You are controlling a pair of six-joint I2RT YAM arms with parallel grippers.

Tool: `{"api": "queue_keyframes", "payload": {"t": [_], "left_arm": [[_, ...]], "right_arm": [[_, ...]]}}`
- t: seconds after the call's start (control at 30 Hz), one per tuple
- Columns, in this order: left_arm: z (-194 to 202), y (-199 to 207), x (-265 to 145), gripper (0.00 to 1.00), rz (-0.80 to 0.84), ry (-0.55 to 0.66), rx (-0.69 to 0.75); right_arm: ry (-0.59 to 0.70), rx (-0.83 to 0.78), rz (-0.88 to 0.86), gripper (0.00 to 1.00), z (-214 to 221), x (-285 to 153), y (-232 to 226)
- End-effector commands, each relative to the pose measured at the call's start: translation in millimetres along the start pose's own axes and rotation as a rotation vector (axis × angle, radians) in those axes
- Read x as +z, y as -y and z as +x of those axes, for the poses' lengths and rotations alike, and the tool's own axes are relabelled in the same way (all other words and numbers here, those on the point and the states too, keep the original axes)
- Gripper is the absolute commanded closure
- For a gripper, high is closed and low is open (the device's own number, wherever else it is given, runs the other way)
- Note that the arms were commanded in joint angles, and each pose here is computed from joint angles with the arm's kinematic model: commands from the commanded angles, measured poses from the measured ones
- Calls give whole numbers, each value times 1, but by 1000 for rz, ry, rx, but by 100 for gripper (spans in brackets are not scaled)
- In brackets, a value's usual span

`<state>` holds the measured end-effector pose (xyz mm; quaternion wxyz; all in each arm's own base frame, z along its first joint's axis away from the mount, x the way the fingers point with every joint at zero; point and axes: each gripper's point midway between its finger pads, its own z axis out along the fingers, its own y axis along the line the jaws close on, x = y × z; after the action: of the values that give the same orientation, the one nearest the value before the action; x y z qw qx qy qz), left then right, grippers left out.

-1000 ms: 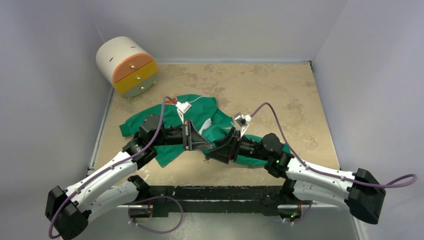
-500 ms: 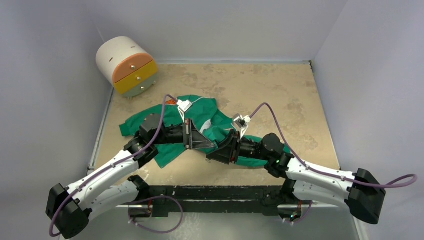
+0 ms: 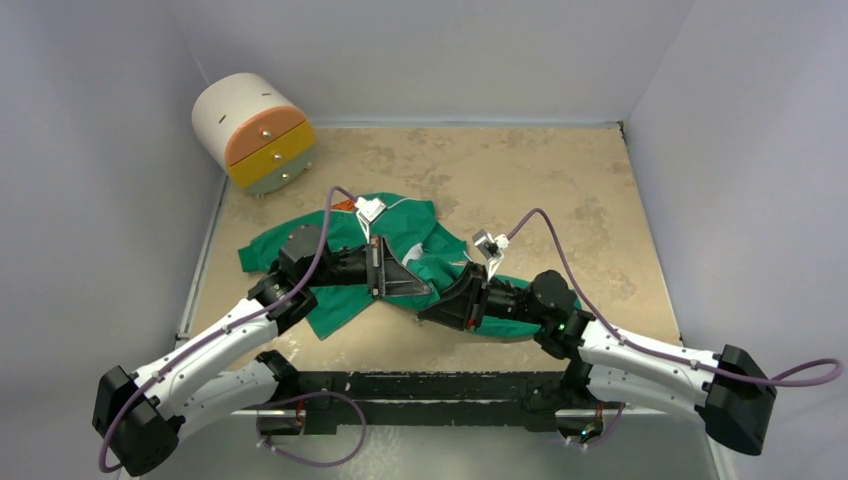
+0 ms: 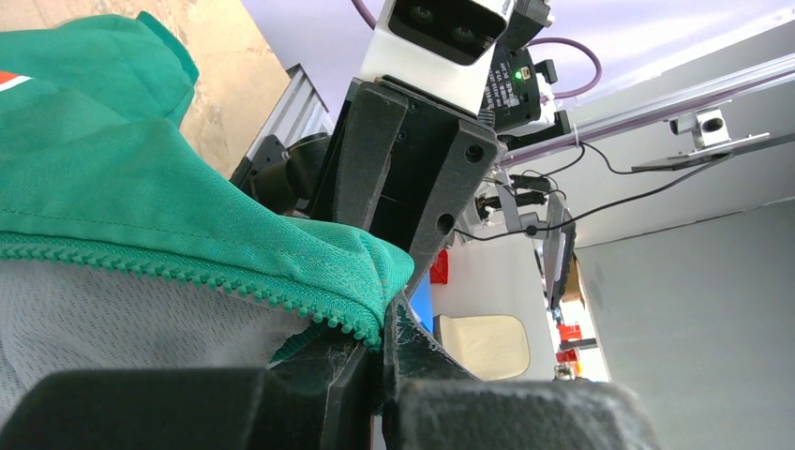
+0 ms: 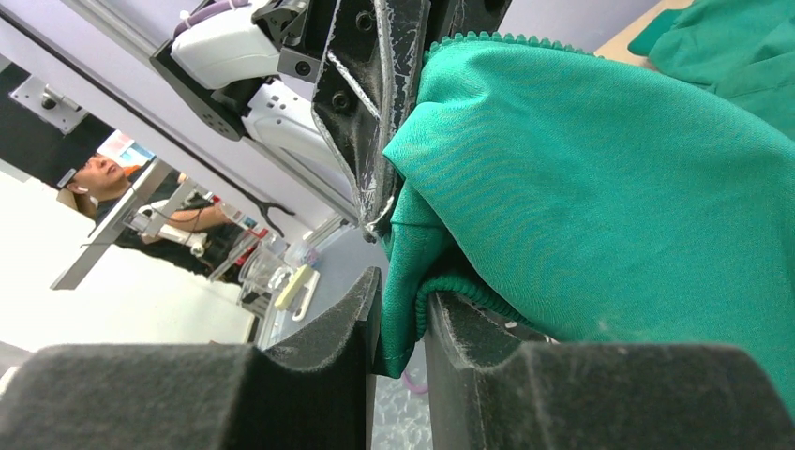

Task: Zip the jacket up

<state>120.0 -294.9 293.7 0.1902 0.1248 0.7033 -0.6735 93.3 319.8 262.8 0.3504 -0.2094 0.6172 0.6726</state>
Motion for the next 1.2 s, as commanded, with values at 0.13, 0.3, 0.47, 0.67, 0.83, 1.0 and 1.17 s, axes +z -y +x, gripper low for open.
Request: {"api": "queue_keyframes", "payload": {"t": [0.13,0.3,0.47,0.67,0.83,1.0,1.17], "left_arm": [[-13,30,0,100,77,25,68],[-13,32,0,100,80,29,69],[-13,31,1,100,81,29,69],[-15,31,1,96,80,36,72],[-23,20,0,56,-5,82,107],[-56,2,-25,43,-318,222,232],[-71,-7,-55,40,-500,321,277]], "right_arm": [[31,-36,-50,80,-8,0,-12],[29,-39,-45,85,-9,2,-11],[21,-39,-49,100,-7,3,-11],[64,-50,-23,100,-16,-1,-11],[117,-59,13,100,-29,-6,-12],[162,-34,150,100,-36,-15,7],[222,30,314,100,-41,-32,31]]}}
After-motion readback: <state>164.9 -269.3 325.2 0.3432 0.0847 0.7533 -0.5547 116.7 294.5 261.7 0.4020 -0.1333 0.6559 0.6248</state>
